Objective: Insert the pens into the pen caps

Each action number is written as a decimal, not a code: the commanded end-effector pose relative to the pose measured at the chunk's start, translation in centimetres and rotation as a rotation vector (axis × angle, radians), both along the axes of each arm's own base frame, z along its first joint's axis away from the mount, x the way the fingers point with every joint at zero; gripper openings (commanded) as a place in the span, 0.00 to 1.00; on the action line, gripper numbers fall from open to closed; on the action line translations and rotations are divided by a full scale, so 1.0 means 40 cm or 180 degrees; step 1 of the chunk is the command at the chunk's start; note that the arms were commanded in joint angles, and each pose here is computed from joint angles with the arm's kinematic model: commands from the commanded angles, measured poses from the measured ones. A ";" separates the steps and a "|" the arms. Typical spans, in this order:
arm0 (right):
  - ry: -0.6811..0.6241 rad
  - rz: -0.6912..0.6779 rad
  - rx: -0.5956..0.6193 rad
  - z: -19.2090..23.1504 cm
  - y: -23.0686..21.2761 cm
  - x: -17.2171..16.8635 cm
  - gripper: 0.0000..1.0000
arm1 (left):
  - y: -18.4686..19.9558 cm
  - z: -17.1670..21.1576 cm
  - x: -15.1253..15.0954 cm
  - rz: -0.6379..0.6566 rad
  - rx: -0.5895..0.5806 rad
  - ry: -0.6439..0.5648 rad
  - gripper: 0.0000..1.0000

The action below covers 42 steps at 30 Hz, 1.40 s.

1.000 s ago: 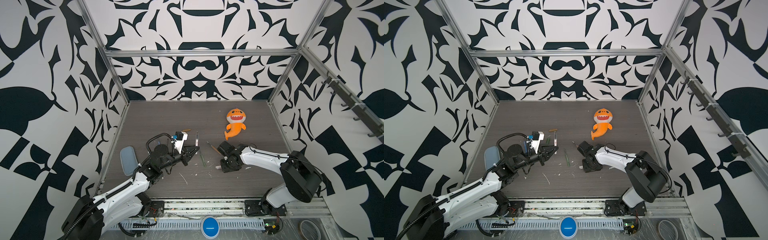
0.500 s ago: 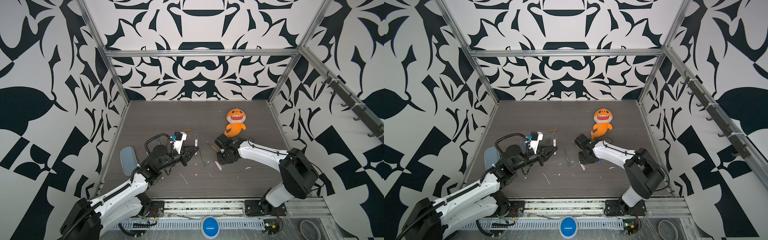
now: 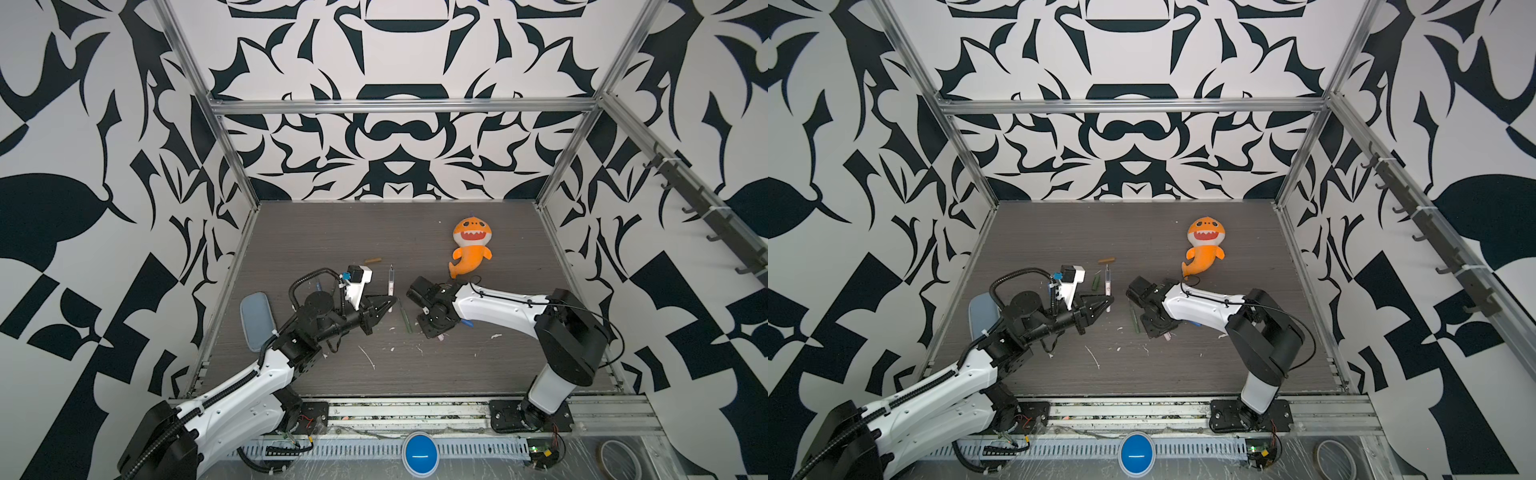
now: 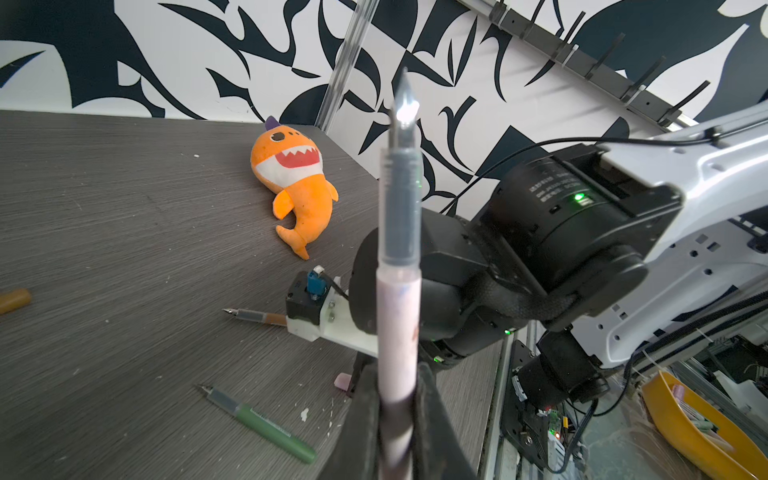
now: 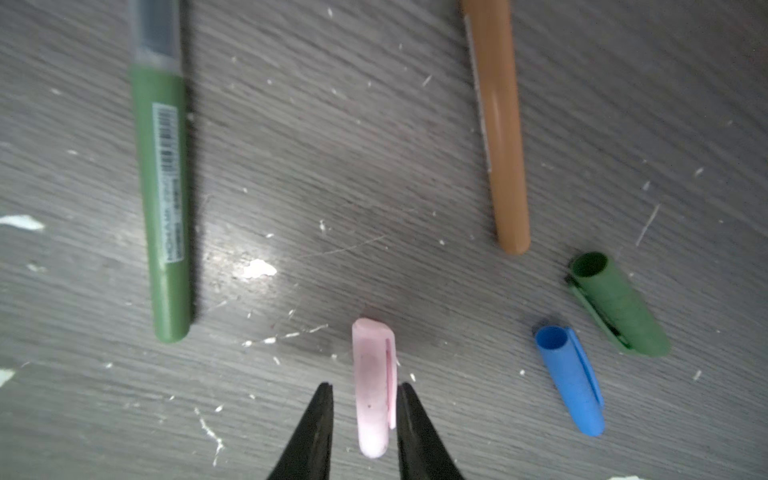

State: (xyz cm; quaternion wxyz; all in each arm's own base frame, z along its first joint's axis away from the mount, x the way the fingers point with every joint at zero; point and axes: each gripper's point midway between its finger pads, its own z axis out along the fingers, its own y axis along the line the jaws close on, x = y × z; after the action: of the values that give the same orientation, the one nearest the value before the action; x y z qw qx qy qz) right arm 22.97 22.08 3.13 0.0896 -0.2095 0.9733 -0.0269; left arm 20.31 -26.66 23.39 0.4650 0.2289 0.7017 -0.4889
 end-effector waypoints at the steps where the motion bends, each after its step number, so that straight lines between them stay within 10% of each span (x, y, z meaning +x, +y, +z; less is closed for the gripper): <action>1: -0.0176 0.0030 -0.0158 0.026 -0.012 0.030 0.30 | 0.009 -0.010 -0.012 0.0003 0.0015 0.0041 0.00; 20: 0.0013 -0.0157 -0.0035 -0.038 -0.019 0.002 0.30 | 0.012 -0.016 -0.013 0.0011 0.0049 0.0065 0.00; 42: 0.0180 -0.0464 0.1228 0.066 -0.026 0.004 0.33 | 0.000 -0.023 -0.015 -0.0062 0.0038 0.0106 0.00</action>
State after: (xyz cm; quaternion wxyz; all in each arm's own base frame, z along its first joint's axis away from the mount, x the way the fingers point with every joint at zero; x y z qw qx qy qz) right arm 23.41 20.99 5.61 0.1009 -0.1170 0.9770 0.1472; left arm 20.03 -26.48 22.70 0.4523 0.2284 0.7128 -0.4849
